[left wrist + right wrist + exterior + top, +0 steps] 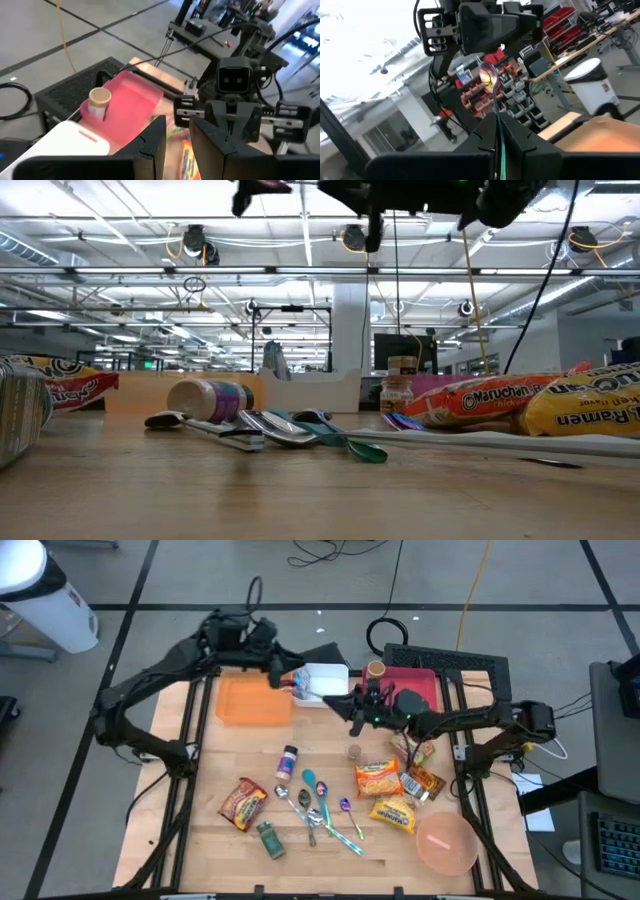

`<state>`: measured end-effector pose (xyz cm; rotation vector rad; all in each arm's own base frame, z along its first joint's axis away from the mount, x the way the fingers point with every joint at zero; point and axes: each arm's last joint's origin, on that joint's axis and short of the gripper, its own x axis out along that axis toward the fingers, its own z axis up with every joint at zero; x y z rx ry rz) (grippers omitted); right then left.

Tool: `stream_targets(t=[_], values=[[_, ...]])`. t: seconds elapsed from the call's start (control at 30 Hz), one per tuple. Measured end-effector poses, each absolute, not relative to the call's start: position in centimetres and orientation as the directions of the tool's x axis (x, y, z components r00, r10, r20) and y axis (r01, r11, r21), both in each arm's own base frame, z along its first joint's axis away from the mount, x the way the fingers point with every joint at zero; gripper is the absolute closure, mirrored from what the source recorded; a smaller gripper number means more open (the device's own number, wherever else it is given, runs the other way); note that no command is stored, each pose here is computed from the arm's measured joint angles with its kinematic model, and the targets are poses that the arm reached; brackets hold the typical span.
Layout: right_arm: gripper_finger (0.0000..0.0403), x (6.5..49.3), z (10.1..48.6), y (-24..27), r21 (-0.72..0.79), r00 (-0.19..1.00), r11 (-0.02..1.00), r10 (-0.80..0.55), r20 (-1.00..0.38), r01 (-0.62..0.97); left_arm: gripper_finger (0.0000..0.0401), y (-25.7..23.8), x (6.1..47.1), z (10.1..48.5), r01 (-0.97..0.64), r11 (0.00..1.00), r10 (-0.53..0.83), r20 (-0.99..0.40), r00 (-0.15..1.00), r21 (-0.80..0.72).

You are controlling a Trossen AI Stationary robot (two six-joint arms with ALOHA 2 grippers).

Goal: Pick & Place Food Item
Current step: Put the bottom left violet and green spoon into the orange bin

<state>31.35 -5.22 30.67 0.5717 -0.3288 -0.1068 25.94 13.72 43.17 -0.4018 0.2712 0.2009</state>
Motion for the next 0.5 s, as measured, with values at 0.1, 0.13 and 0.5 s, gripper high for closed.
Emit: stream_targets(t=[0.1,0.13,0.5], values=[[0.0402,29.2,30.9,-6.5,0.541,0.949,0.841,-0.187,0.255,0.020,0.0311,14.5,27.3,42.7,-0.236,0.890,0.138,-0.262,0.955,-0.390],[0.0402,28.3,31.0,-7.0,0.551,0.951,0.835,-0.186,0.246,0.021,0.0311,14.7,27.7,42.8,-0.228,0.888,0.141,-0.237,0.961,-0.398],[0.0402,20.9,29.0,-8.0,0.618,0.947,0.785,-0.233,0.220,0.050,0.0229,16.1,31.8,41.4,-0.150,0.834,0.112,-0.104,0.988,-0.531]])
